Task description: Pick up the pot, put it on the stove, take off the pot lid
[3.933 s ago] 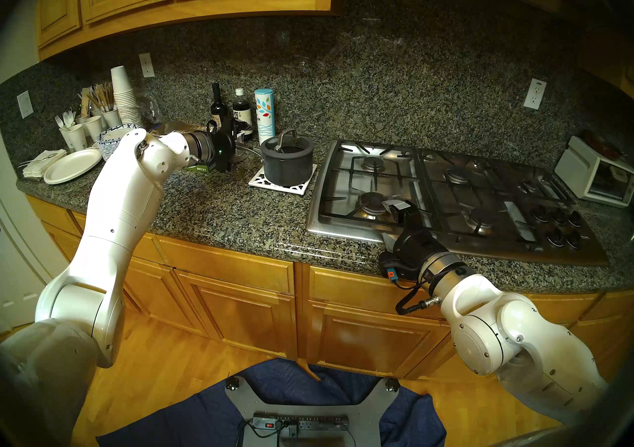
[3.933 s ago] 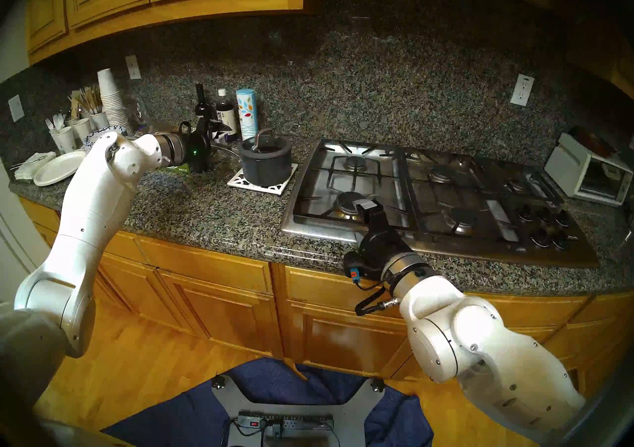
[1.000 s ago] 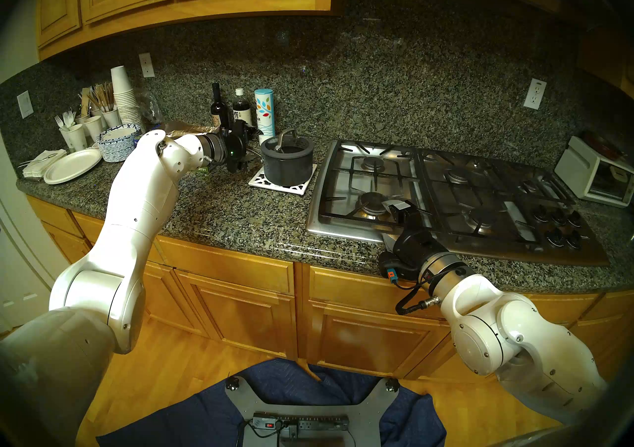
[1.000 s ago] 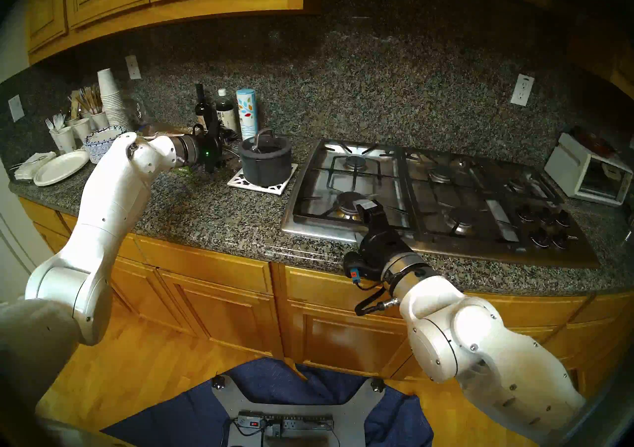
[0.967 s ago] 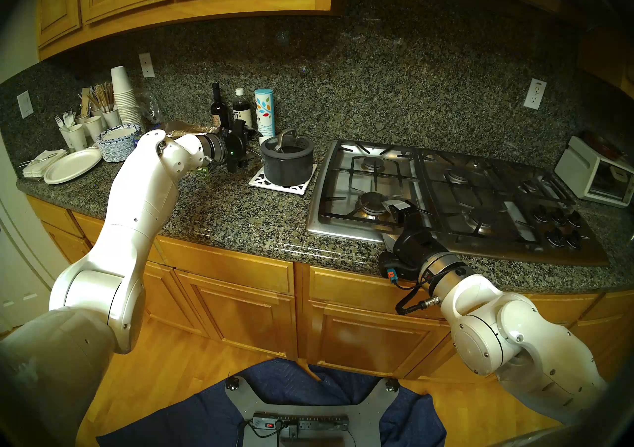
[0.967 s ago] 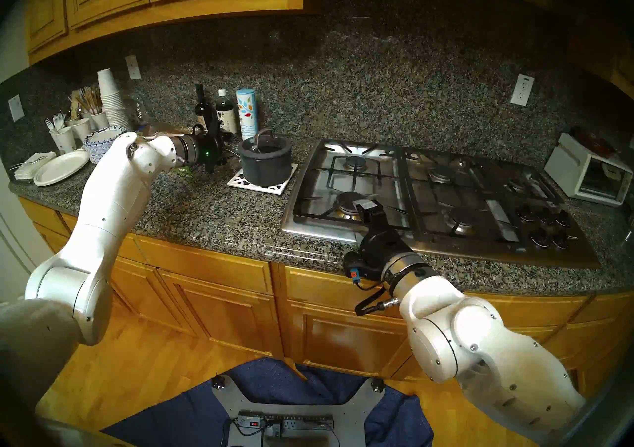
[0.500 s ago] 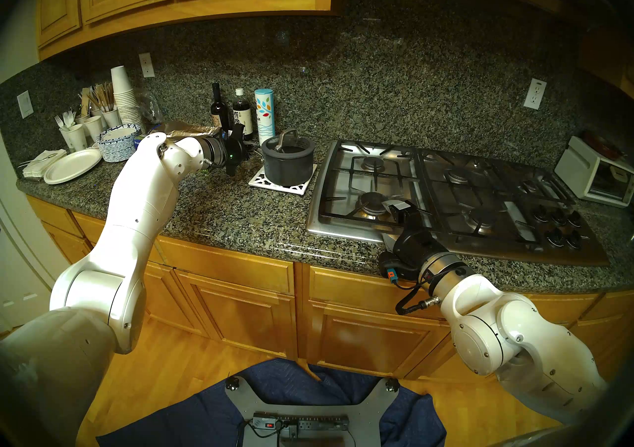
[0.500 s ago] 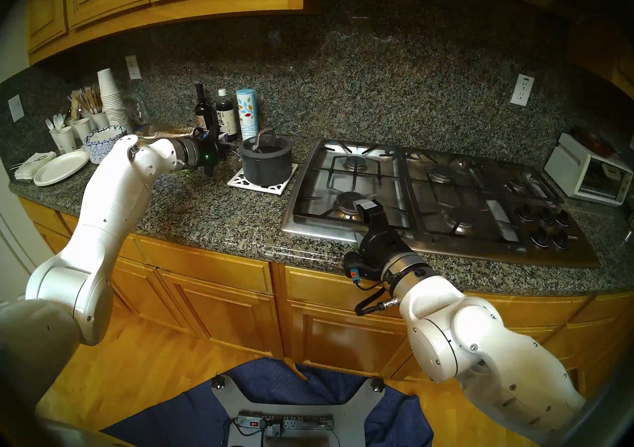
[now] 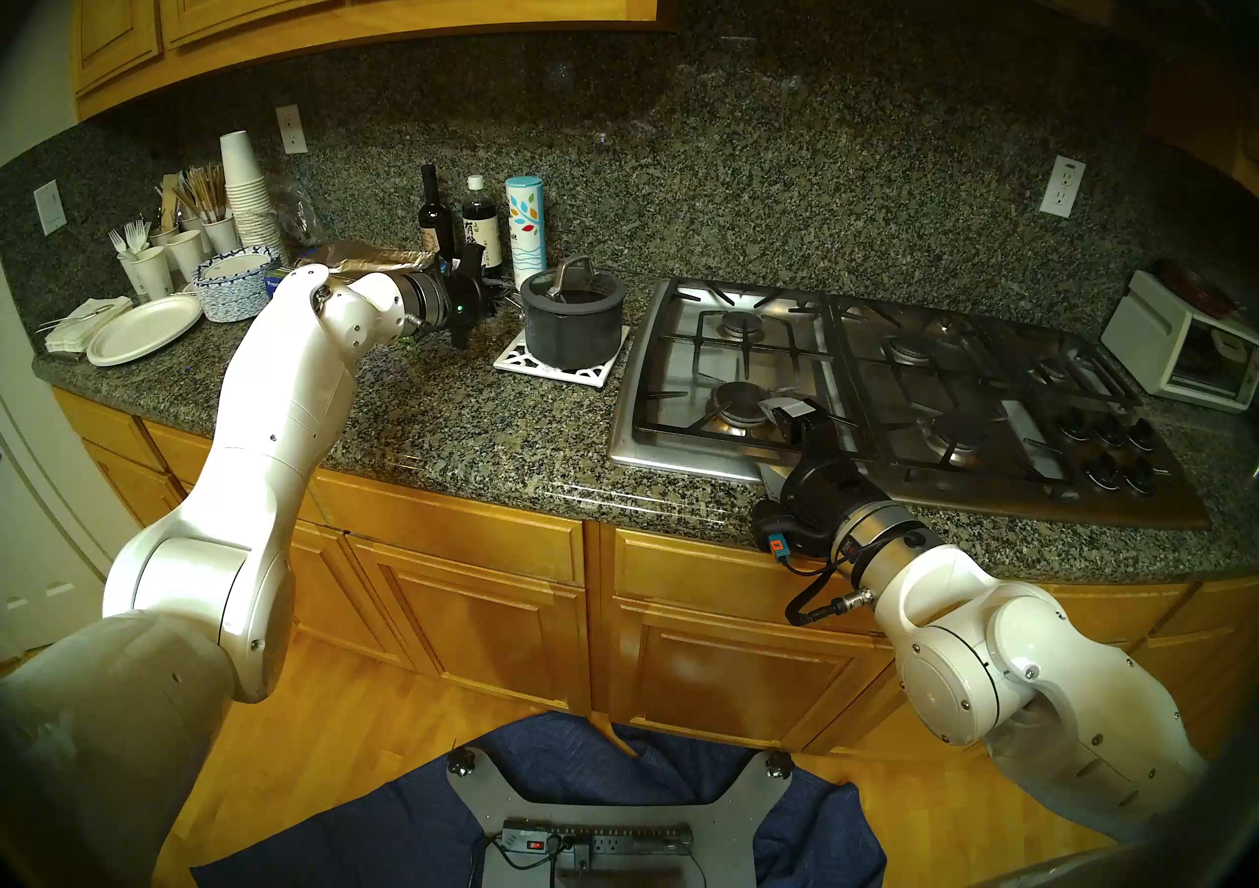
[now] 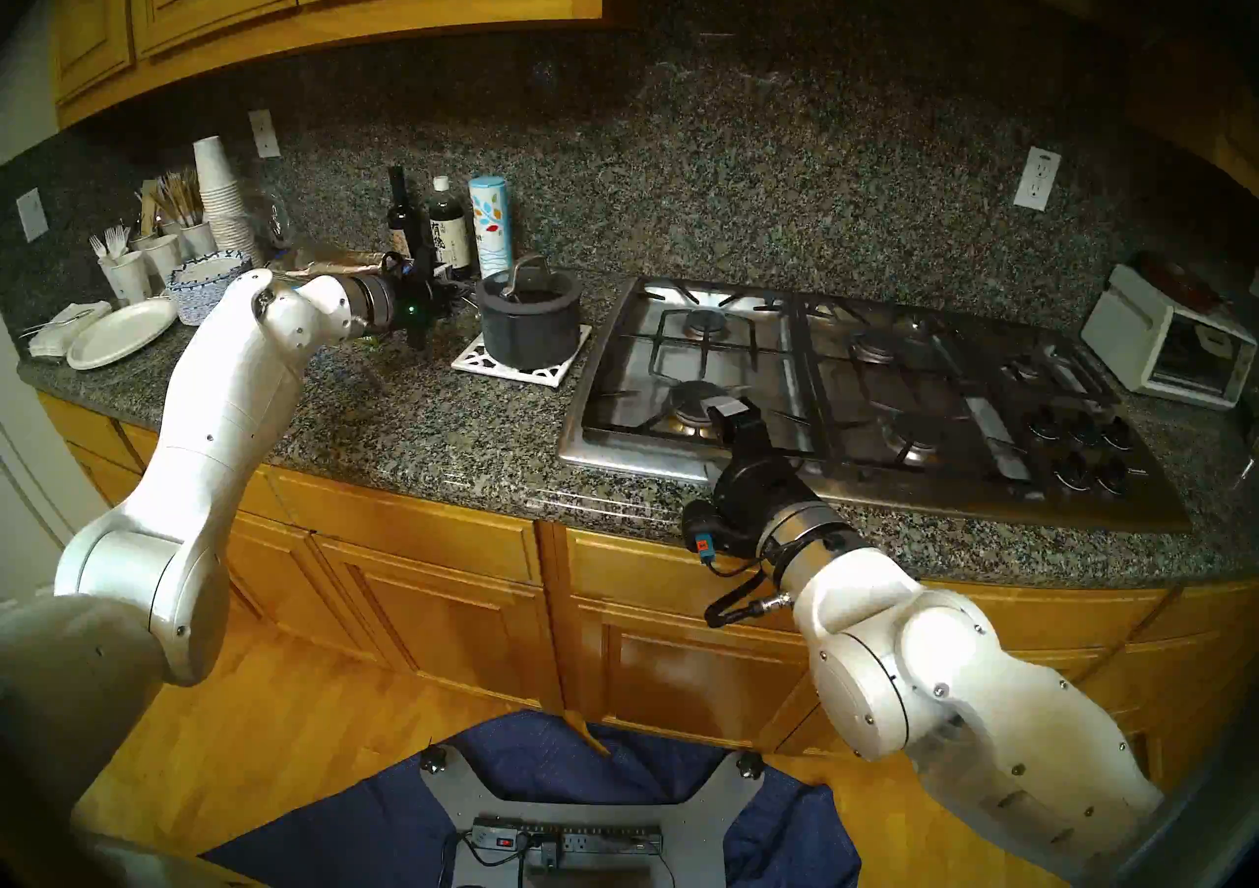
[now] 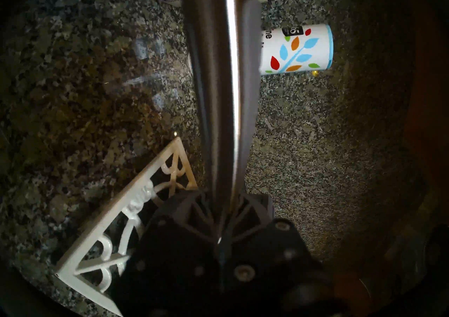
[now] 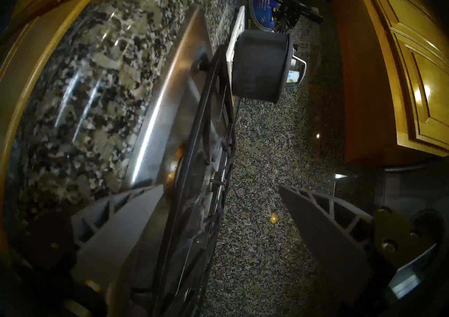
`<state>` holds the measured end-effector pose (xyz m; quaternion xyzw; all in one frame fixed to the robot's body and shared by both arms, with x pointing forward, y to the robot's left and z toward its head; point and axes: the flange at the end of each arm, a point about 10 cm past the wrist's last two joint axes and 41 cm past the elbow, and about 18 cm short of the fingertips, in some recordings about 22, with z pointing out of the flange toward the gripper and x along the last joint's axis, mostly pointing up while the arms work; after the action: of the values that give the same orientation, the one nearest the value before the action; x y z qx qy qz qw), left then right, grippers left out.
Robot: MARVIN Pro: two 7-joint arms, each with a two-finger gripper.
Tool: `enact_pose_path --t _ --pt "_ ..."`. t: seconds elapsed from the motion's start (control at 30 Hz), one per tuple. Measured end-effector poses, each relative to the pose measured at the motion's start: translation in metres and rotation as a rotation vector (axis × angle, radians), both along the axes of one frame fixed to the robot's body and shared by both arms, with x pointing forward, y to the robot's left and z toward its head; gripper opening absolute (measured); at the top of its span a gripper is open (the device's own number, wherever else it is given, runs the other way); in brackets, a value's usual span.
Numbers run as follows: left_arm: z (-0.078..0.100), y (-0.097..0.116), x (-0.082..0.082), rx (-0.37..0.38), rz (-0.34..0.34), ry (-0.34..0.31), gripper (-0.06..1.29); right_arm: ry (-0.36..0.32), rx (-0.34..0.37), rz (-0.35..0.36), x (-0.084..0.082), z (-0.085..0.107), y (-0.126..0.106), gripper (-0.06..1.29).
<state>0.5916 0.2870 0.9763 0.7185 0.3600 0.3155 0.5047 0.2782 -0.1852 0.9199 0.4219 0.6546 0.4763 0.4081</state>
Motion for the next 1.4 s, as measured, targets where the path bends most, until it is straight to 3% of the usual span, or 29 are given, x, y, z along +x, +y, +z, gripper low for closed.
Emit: enact_pose_path --t 0.7,1.4 --pt "0.004 0.002 0.001 -0.098 0.018 0.002 -0.02 0.004 -0.001 -0.001 0.0 -0.001 0.0 1.24" --pt "0.004 0.012 0.001 -0.2 0.048 0.045 -0.02 0.008 -0.001 -0.001 0.0 -0.001 0.0 1.24"
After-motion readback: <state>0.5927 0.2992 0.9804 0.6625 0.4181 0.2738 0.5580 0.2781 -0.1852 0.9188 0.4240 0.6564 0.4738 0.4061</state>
